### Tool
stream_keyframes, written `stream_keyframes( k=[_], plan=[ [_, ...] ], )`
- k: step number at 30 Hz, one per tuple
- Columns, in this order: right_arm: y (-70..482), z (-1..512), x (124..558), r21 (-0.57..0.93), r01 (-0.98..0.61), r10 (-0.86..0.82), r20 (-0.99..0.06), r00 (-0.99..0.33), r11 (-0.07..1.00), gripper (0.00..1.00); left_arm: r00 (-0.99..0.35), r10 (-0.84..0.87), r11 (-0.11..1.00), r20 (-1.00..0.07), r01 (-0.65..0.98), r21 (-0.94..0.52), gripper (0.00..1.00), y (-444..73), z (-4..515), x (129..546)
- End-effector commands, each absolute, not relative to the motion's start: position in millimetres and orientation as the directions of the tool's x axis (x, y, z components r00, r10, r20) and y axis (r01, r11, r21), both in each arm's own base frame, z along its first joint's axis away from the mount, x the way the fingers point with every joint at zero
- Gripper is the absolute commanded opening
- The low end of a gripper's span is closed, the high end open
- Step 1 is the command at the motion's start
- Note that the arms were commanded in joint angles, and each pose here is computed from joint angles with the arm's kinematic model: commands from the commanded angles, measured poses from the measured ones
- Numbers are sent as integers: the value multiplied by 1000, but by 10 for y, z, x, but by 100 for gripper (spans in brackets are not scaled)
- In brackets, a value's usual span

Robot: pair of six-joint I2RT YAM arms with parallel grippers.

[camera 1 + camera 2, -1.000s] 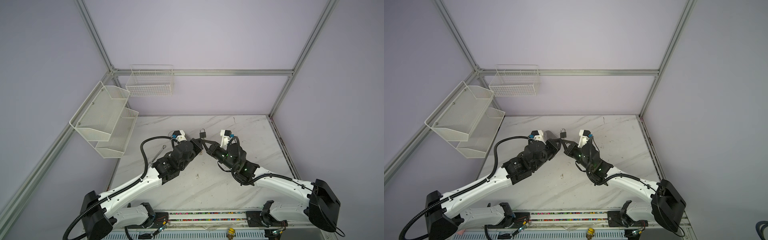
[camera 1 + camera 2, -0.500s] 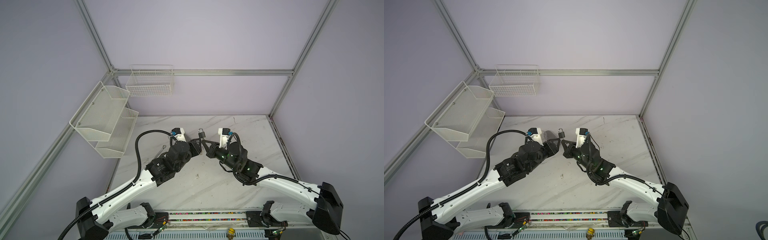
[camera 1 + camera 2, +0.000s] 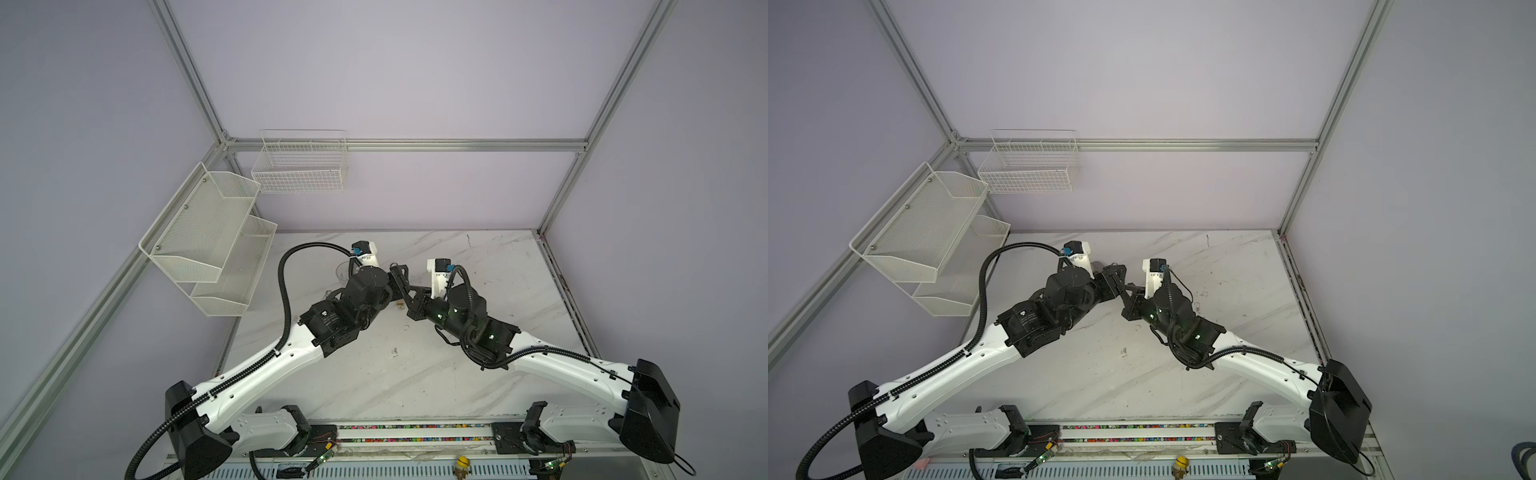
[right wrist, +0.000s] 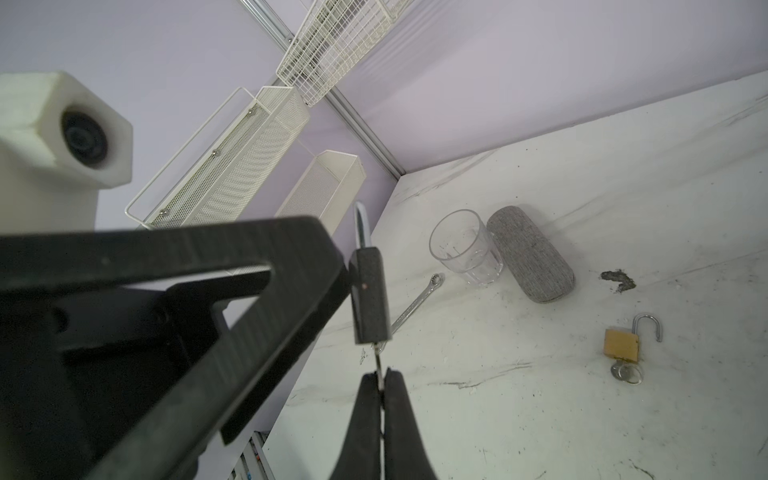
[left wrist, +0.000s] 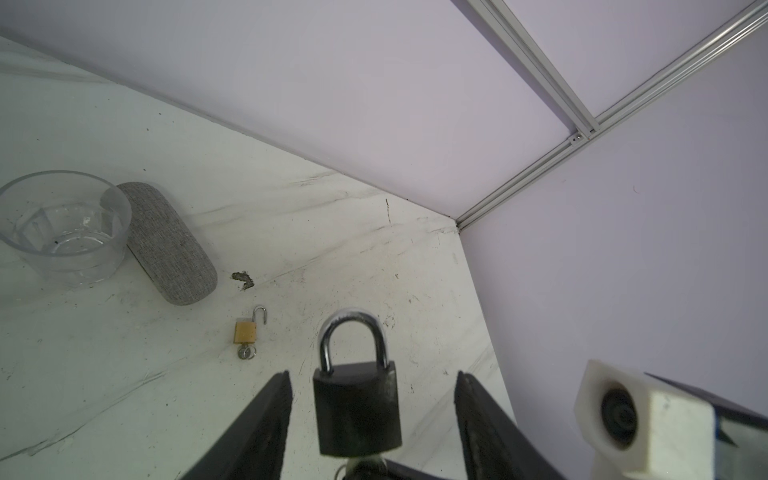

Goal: Unlock with the key

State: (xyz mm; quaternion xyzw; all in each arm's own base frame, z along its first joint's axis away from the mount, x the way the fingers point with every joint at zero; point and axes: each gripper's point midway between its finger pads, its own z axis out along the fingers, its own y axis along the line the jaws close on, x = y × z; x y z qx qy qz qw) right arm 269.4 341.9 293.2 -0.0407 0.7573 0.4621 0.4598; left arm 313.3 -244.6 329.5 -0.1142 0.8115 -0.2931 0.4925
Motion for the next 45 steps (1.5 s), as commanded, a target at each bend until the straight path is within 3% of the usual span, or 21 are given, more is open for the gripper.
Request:
stream_keyframes(
  k=[1,21,33,39,45],
  plan=[
    [3446,3160,2677,647,-526,375,-756,-537,552,0,-460,-528,758,-714,123,-640,62,-2444,3688,3185],
    [3420,3238,2705,603,-532,353,-790,-502,594,0,-546,-501,766,-671,80,-637,42,-2564,3384,3239],
    [3438,3112,2738,578,-517,310,-799,-515,631,0,-523,-501,779,-689,74,-623,43,-2490,3435,3275],
    [3481,3109,2765,564,-521,292,-807,-514,641,0,-540,-498,774,-678,77,-629,37,-2555,3388,3295],
    [3466,3097,2785,547,-515,278,-815,-508,660,0,-547,-499,772,-672,71,-631,25,-2555,3348,3321]
  ],
)
